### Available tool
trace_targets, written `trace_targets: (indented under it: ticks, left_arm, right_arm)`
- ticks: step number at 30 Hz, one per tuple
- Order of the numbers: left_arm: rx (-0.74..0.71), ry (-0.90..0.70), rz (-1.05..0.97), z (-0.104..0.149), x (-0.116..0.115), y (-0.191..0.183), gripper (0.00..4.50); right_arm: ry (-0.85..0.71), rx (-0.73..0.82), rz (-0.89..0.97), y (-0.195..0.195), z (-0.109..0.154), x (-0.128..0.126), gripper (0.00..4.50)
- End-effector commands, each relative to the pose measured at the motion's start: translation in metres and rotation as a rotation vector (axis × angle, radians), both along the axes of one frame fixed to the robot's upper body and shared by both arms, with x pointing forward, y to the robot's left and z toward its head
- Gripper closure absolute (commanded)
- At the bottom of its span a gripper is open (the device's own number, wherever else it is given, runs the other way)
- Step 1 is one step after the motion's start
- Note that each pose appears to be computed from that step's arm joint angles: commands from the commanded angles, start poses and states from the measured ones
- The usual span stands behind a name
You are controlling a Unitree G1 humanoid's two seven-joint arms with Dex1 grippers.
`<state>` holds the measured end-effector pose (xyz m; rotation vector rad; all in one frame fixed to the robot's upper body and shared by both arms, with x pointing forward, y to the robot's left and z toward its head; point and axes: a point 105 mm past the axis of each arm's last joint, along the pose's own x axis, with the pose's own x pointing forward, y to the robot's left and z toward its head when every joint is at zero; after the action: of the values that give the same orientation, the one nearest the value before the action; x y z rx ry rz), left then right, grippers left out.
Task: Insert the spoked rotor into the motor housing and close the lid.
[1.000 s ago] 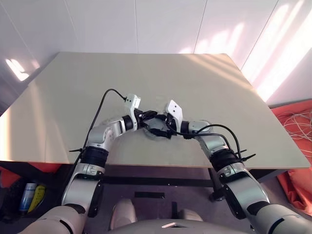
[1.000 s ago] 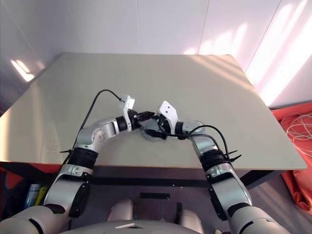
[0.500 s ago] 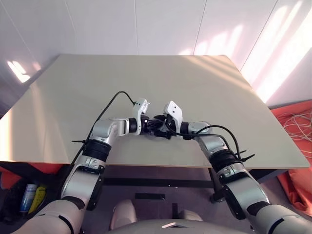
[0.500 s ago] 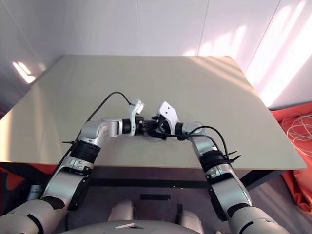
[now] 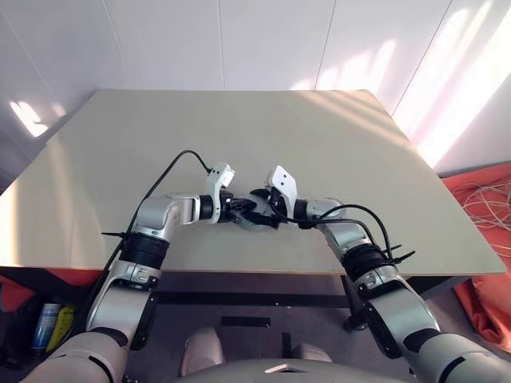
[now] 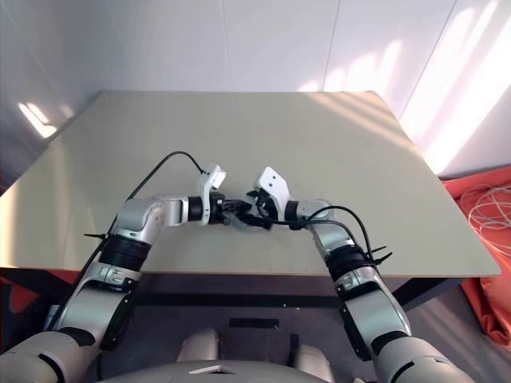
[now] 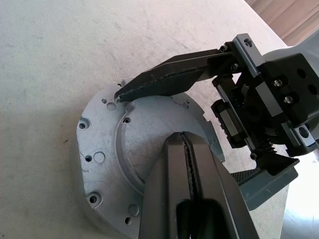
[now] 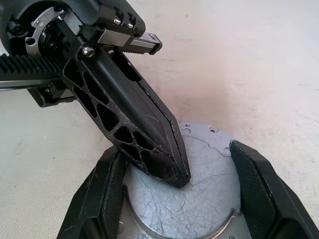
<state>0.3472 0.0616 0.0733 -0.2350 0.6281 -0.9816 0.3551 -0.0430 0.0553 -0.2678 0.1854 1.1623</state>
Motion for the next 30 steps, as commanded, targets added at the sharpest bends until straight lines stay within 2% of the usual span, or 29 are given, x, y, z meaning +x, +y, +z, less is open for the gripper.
trace_targets:
  ticks: [1, 3, 5, 7, 15, 22, 27, 30]
  left_arm:
    - [0.067, 0.09, 0.029, -0.025, -0.008, 0.009, 4.5]
    - [0.065, 0.092, 0.03, -0.025, -0.008, 0.01, 4.5]
    - [0.064, 0.093, 0.031, -0.025, -0.008, 0.01, 4.5]
    - [0.064, 0.093, 0.031, -0.024, -0.007, 0.01, 4.5]
    - [0.061, 0.093, 0.053, -0.023, -0.003, 0.014, 4.5]
    - [0.048, 0.107, 0.049, -0.023, -0.004, 0.013, 4.5]
    - [0.044, 0.114, 0.038, -0.023, -0.005, 0.01, 4.5]
    - [0.04, 0.117, 0.028, -0.022, -0.006, 0.008, 4.5]
  right_arm:
    - [0.051, -0.058, -0.073, -0.018, -0.016, 0.005, 1.33]
    - [0.078, -0.055, -0.044, -0.017, -0.017, 0.0, 1.33]
    - [0.074, -0.058, -0.04, -0.018, -0.016, 0.0, 0.58]
    - [0.038, -0.068, -0.069, -0.019, -0.013, 0.004, 0.02]
    - [0.016, -0.091, 0.035, -0.02, -0.004, -0.008, 0.02]
    - [-0.007, -0.14, 0.097, -0.039, 0.018, -0.013, 0.02]
    - [0.002, -0.083, 0.044, -0.056, 0.047, -0.005, 0.02]
    - [0.063, -0.041, -0.011, -0.069, 0.056, -0.001, 0.02]
